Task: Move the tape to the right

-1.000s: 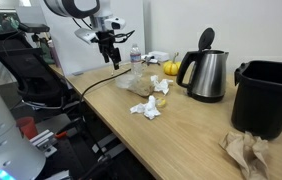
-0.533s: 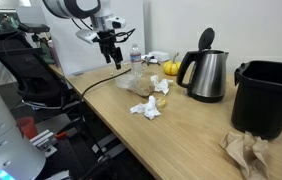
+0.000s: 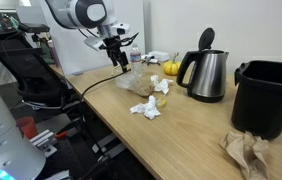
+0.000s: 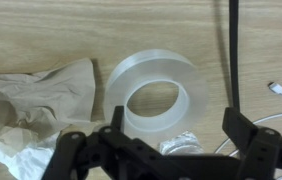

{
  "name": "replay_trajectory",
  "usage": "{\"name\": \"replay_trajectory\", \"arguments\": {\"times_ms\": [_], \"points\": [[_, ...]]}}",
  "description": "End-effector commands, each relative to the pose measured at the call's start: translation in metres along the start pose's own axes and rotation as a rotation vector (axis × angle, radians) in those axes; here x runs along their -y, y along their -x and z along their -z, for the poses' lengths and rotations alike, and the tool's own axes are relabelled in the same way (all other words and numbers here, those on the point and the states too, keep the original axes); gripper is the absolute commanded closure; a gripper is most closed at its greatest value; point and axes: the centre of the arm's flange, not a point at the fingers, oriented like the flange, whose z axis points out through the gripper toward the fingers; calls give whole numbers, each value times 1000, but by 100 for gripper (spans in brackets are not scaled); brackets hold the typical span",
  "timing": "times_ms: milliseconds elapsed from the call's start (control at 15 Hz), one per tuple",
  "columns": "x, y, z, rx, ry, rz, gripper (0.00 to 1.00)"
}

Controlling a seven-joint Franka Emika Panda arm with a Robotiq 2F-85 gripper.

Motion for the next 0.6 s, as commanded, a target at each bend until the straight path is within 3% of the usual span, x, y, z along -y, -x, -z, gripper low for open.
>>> {"name": "replay_trajectory", "arguments": {"times_ms": [0, 200, 533], "points": [[-2, -12, -24, -52, 42, 5, 0], [-15, -15, -31, -71, 67, -1, 0], [-20, -11, -55, -23, 70, -36, 0]]}}
